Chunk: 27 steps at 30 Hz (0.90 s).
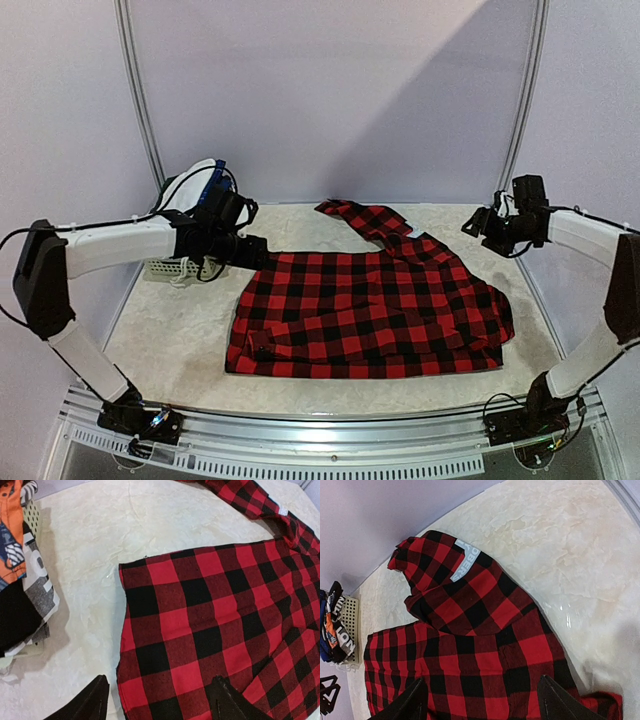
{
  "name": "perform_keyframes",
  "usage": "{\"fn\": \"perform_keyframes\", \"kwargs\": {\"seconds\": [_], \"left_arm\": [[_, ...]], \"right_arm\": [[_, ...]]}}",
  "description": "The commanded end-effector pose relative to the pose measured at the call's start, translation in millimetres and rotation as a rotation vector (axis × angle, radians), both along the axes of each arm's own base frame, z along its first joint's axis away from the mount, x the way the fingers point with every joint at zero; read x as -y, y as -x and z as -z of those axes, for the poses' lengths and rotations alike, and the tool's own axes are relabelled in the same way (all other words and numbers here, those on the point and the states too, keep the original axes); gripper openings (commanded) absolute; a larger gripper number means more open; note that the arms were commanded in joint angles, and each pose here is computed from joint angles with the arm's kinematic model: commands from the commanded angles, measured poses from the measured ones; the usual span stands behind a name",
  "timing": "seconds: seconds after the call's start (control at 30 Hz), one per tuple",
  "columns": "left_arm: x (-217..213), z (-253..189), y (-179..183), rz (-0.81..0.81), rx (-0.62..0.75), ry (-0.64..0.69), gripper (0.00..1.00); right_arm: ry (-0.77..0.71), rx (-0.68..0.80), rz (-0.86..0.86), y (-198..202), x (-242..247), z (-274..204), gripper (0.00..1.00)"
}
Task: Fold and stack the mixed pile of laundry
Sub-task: Adjust the flattened shirt at the center of the board, then pick up the 1/3-folded shirt from the center of the board.
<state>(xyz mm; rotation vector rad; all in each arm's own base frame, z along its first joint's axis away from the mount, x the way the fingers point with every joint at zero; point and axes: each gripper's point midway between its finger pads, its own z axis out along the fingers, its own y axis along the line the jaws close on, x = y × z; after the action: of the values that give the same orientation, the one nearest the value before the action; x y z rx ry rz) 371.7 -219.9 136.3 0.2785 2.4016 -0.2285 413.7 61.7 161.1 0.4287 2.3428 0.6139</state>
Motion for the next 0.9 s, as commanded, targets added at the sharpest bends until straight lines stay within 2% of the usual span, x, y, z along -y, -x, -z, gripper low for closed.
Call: {"fn": "perform_keyframes", "kwargs": {"seconds": [0.0, 0.2, 0.4, 0.87], "left_arm": [[8.3, 7.2, -30.1, 0.056, -0.024, 0.023, 0.7], [1.7, 34.0, -70.4, 0.024, -0.085, -0.016, 0.64], [-3.8, 59.0, -102.5, -0.003, -0.135, -0.068, 0.6], [-11.1, 123.0, -143.0, -0.032, -0.255, -0.113, 0.46]], "right_arm": [[0.08, -0.027, -0.091, -33.0, -11.4, 13.5, 0.75], [0.126, -0.111, -0.147, -64.1, -19.9, 48.5, 0.75], [0.123, -0.151, -0.187, -77.0, -27.9, 73.0, 0.75], [0.117, -0.156, -0.21, -80.4, -36.5, 79.7, 0.75]]}}
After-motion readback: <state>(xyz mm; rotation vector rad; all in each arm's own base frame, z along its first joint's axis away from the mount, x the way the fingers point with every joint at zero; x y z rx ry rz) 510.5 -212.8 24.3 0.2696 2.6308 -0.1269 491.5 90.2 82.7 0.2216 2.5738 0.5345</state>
